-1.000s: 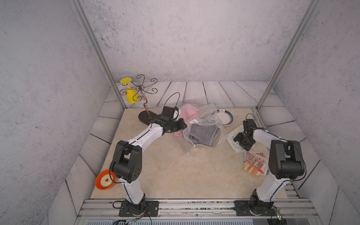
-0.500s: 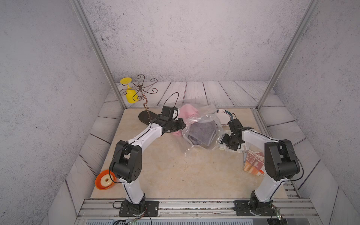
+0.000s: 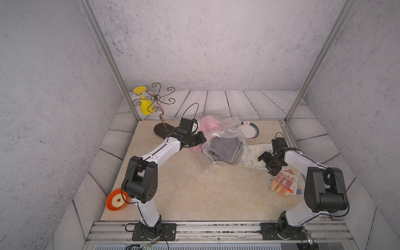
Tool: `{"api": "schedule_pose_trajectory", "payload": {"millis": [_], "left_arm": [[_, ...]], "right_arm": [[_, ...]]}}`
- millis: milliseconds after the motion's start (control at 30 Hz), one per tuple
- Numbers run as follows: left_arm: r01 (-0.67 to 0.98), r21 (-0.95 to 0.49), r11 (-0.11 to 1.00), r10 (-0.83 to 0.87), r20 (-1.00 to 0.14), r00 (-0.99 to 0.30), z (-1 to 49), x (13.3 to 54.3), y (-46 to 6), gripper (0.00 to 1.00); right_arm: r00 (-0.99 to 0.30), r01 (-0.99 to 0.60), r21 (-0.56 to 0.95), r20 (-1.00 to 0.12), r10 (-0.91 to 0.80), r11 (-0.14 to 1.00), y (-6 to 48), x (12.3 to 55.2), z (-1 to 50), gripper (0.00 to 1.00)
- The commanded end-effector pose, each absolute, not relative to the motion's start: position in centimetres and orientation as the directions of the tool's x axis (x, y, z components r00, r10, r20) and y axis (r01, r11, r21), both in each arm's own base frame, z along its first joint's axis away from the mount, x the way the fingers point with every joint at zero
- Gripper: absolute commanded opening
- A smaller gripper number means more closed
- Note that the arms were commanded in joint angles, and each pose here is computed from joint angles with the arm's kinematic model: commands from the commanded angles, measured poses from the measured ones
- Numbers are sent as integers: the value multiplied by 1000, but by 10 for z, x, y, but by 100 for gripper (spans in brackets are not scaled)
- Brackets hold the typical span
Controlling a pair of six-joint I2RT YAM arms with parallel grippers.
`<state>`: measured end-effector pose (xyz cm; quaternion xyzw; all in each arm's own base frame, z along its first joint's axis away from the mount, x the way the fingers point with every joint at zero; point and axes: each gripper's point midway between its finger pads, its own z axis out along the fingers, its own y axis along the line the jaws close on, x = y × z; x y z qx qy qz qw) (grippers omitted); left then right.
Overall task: Place the folded towel into the vacuum bag
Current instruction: Move the towel to the center of the board, then pick up the towel from the center of the board.
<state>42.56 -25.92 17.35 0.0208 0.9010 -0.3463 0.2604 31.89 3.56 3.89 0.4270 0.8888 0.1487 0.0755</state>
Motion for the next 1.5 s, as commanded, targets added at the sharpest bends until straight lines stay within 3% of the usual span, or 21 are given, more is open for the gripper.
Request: {"api": "schedule_pose_trajectory", "payload": {"millis": [0, 500, 600, 700, 900, 1000, 1200, 1467], "left_arm": [[213, -601, 770, -144, -489, -860, 174, 430, -255, 0], [222, -581, 783, -132, -504, -853, 180, 427, -251, 0], [222, -578, 786, -130, -505, -853, 181, 427, -250, 0], [220, -576, 787, -130, -503, -854, 180, 428, -250, 0], [214, -573, 791, -132, -502, -855, 180, 428, -247, 0], [210, -571, 793, -136, -502, -854, 180, 429, -246, 0], [203, -578, 790, -144, -497, -855, 179, 431, -247, 0], [194, -585, 787, -149, -486, -861, 175, 430, -247, 0]], "right_arm": [[-568, 746, 448, 42, 822, 493, 52, 339, 53, 86], [-449, 839, 289, -109, 887, 461, 4, 346, 23, 80], [-468, 833, 286, -91, 879, 473, 6, 355, 14, 76], [-499, 815, 288, -89, 862, 502, 8, 366, 7, 66], [-559, 749, 331, -150, 815, 574, 8, 384, 9, 16], [-579, 707, 369, -188, 794, 603, 10, 392, 19, 2], [-621, 570, 494, -264, 738, 657, 23, 414, 61, 0], [-623, 381, 576, -418, 661, 723, 33, 412, 153, 0]]}}
